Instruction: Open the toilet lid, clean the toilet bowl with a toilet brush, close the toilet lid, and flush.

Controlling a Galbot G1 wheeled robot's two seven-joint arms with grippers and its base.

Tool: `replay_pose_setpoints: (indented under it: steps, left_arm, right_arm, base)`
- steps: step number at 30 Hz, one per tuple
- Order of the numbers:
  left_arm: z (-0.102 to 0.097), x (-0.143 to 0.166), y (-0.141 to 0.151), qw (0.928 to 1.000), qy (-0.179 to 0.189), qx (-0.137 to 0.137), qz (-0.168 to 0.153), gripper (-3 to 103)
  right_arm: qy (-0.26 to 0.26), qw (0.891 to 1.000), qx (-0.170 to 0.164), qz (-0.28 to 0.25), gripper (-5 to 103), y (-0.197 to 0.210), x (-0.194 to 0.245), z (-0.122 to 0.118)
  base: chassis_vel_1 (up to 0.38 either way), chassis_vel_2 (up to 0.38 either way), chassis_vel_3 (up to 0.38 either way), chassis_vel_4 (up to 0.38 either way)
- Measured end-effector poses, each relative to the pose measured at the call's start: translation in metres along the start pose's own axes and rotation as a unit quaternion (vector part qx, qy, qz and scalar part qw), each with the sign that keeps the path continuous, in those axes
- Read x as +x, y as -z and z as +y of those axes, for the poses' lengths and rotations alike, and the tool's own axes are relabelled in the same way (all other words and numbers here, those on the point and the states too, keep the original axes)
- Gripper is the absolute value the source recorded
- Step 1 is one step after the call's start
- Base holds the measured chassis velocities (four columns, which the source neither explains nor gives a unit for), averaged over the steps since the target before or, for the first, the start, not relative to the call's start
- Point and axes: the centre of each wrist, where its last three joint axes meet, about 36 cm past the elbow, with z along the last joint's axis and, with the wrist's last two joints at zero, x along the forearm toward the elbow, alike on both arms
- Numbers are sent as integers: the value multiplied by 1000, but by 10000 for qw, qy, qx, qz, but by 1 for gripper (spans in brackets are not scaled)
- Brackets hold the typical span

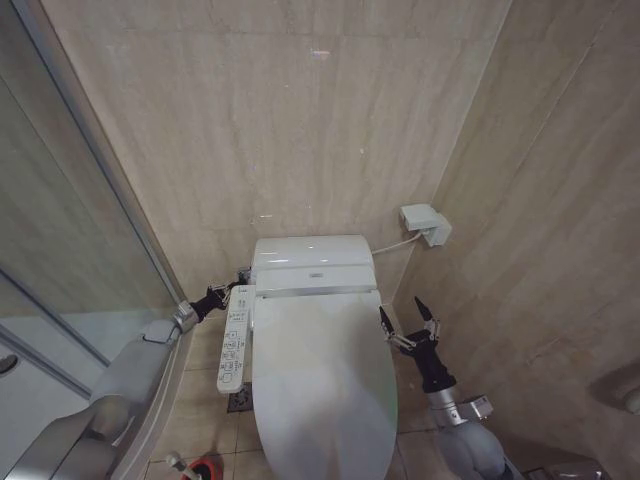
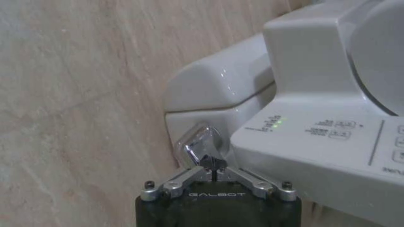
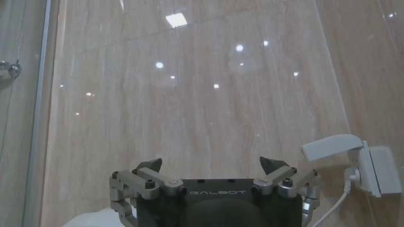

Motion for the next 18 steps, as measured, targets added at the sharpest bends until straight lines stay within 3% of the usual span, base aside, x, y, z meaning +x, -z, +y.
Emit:
replay_pose_setpoints:
  steps: [18]
  left_arm:
    - [-9, 0, -6, 9999, 31, 69, 109, 0]
  right_arm:
    - [19, 10000, 21, -9, 100, 2, 1, -2]
  base:
    - [0, 0, 0, 0]
